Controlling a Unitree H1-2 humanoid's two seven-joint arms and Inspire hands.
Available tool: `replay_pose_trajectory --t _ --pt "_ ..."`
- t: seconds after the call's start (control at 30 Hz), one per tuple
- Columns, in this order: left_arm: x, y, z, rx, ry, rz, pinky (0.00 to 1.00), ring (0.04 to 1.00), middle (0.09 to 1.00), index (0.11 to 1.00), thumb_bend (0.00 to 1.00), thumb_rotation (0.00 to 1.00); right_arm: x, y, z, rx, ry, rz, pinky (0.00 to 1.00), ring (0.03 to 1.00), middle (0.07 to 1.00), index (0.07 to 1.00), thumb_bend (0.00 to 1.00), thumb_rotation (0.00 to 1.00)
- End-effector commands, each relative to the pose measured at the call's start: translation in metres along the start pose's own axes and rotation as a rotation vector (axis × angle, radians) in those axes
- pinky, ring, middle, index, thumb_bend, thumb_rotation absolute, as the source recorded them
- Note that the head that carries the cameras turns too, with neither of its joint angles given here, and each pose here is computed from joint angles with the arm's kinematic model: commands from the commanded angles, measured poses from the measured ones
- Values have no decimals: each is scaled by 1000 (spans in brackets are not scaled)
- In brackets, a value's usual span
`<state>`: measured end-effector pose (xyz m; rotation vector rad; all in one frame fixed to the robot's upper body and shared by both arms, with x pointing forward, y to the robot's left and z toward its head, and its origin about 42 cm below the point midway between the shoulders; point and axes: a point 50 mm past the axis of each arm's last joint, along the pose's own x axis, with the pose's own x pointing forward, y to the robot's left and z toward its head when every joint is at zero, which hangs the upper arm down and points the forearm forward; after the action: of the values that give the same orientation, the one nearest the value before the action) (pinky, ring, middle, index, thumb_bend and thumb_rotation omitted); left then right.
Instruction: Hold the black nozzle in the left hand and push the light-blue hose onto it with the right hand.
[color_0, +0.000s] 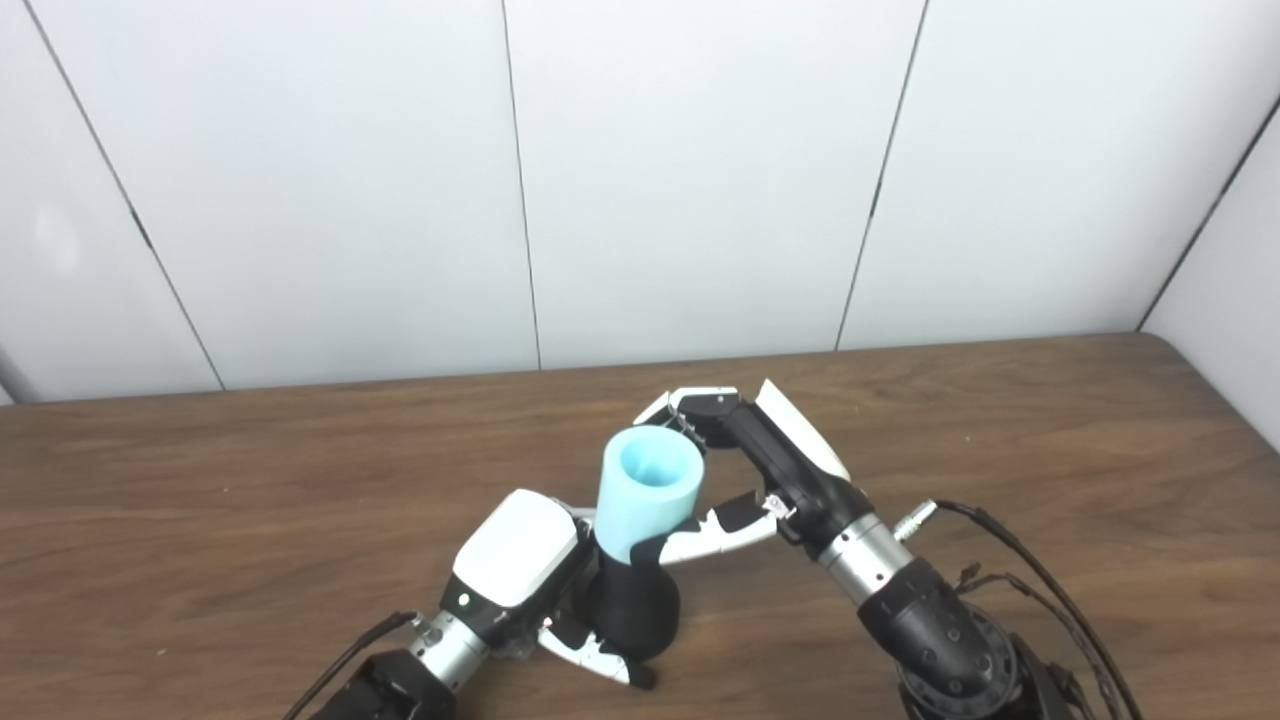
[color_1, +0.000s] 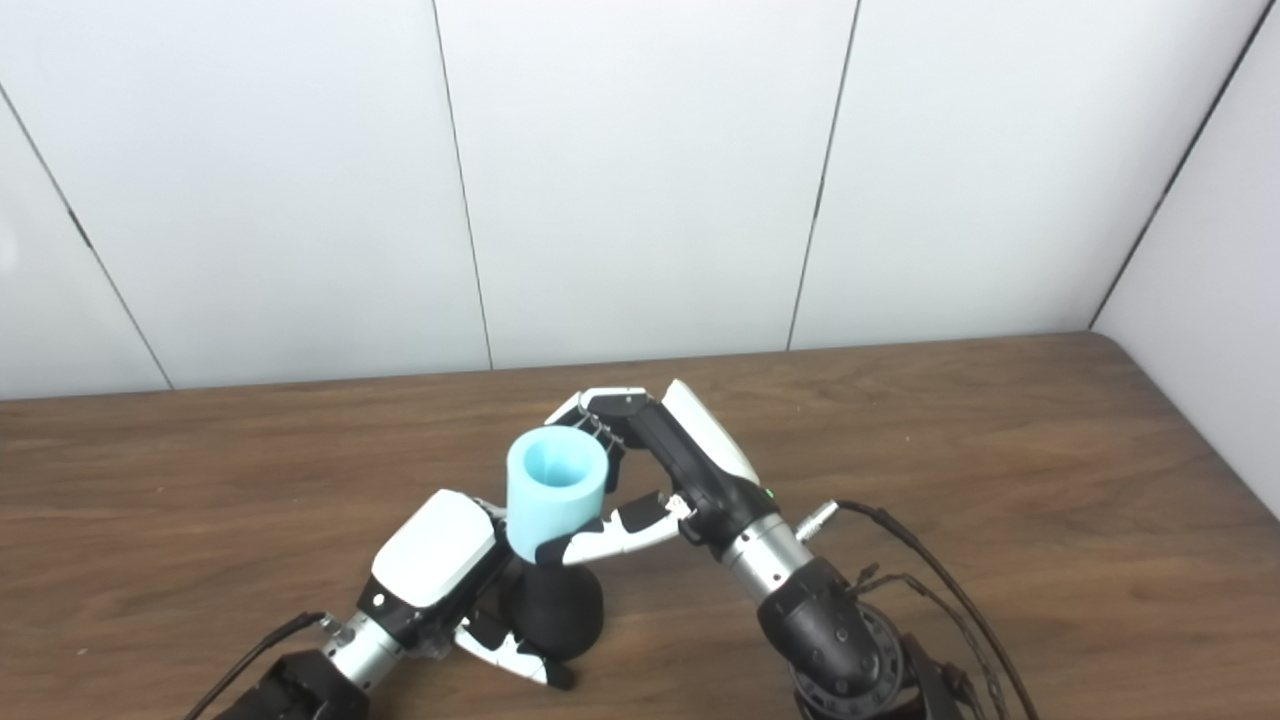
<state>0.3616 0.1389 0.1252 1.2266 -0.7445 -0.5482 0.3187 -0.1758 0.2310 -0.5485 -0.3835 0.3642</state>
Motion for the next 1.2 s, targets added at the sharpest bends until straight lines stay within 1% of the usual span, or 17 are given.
replay_pose_trajectory --t 0.0,0.3,0.37,0.5,0.67,0.93,1.1,1.17 --pt "-11 -22 12 -32 3 -61 141 197 471 479 526 0 -1 1 2 -12 -10 25 291 400 470 524 516 0" --pt "-11 -21 12 -39 5 -62 159 215 472 479 525 0 -3 8 3 -10 -10 39 299 413 475 515 518 0" --pt "-11 -21 12 -42 6 -60 150 205 471 479 525 0 -4 9 4 -9 -16 40 298 412 475 515 518 0" --pt "-11 -22 12 -39 3 -57 159 216 472 479 525 0 -4 9 4 -9 -16 39 301 411 471 518 517 0" --pt "-11 -22 12 -45 3 -55 145 200 471 479 526 0 -2 7 6 -20 -18 38 296 409 474 518 517 0" --pt "-10 -24 13 -44 -2 -59 146 200 471 479 526 0 5 4 20 -98 -62 48 278 392 475 529 515 0" --pt "-10 -24 13 -24 -3 -66 139 191 471 479 526 0 10 3 25 -141 -40 69 280 387 472 531 514 0" --pt "-10 -24 13 -19 -4 -68 153 205 471 479 526 0 11 2 28 -158 -30 79 282 388 467 518 516 0"
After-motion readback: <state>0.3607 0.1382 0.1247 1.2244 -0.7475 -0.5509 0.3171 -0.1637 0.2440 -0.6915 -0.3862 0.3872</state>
